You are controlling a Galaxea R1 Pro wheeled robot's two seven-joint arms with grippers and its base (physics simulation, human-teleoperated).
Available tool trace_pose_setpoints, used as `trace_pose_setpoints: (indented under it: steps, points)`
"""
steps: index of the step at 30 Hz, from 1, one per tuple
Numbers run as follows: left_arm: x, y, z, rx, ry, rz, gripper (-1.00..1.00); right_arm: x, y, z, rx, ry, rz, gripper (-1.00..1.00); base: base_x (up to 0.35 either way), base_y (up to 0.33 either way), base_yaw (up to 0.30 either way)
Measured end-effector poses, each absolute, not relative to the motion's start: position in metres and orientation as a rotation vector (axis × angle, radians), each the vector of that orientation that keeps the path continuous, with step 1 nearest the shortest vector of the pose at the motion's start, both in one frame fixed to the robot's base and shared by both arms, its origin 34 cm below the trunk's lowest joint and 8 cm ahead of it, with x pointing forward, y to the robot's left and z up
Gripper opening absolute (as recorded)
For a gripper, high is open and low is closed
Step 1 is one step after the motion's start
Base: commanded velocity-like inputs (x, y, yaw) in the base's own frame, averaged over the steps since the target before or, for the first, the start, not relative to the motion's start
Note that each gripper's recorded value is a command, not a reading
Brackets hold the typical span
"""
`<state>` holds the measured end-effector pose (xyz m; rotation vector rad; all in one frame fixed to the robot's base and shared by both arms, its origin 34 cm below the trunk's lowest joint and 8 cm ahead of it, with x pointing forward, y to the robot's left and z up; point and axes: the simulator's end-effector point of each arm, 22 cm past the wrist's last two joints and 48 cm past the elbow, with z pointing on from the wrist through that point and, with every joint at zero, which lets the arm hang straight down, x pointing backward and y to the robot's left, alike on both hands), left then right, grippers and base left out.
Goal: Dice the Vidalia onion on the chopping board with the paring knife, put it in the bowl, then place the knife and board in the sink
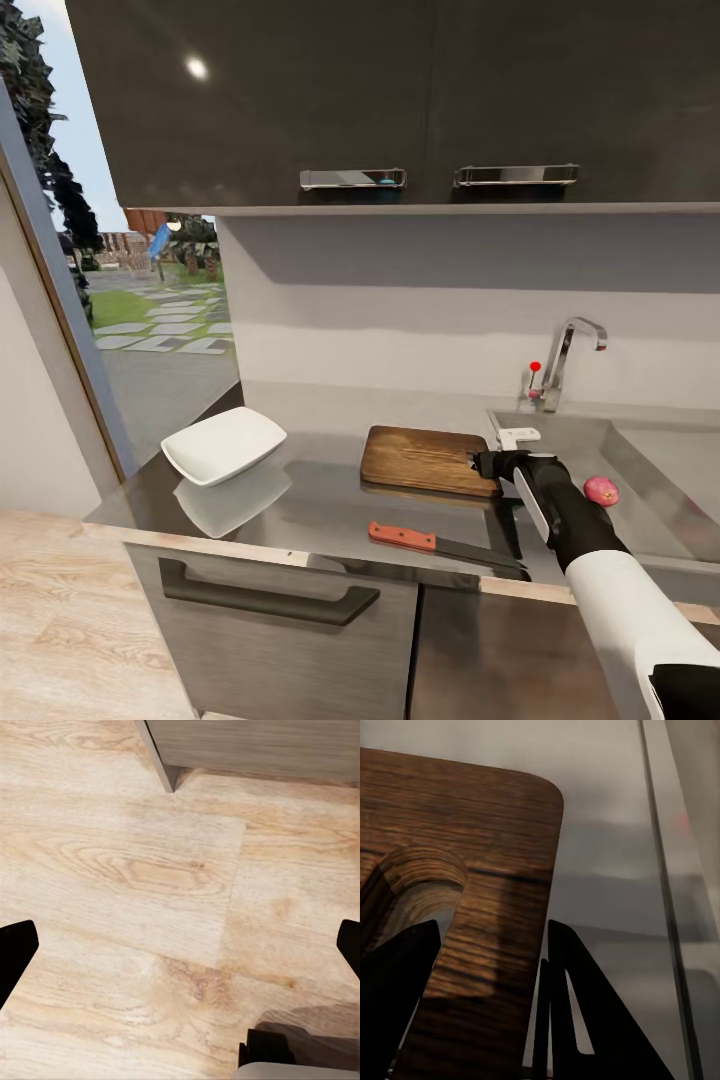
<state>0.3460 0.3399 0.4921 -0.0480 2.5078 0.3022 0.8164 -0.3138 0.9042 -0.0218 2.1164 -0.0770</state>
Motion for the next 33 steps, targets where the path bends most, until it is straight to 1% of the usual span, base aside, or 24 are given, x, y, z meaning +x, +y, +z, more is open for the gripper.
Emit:
trace_pose_setpoints:
  steps: [17,21,33]
  points:
    - [0.3455,0.3398,0.4918,-0.046,2.509,0.302,1.0,0.8158,-0.3194,0.907,-0.02,2.117,-0.089,-1.0,0.0,0.0,0.0]
    - [0.3457,0.3412,0.4921,-0.046,2.508,0.304,1.0,0.8159,-0.3103,0.9045,-0.026,2.121,-0.072,-1.0,0.0,0.0,0.0]
    - [0.3459,0.342,0.4924,-0.045,2.508,0.306,1.0,0.8172,-0.3101,0.9035,-0.025,2.111,-0.069,-1.0,0.0,0.0,0.0]
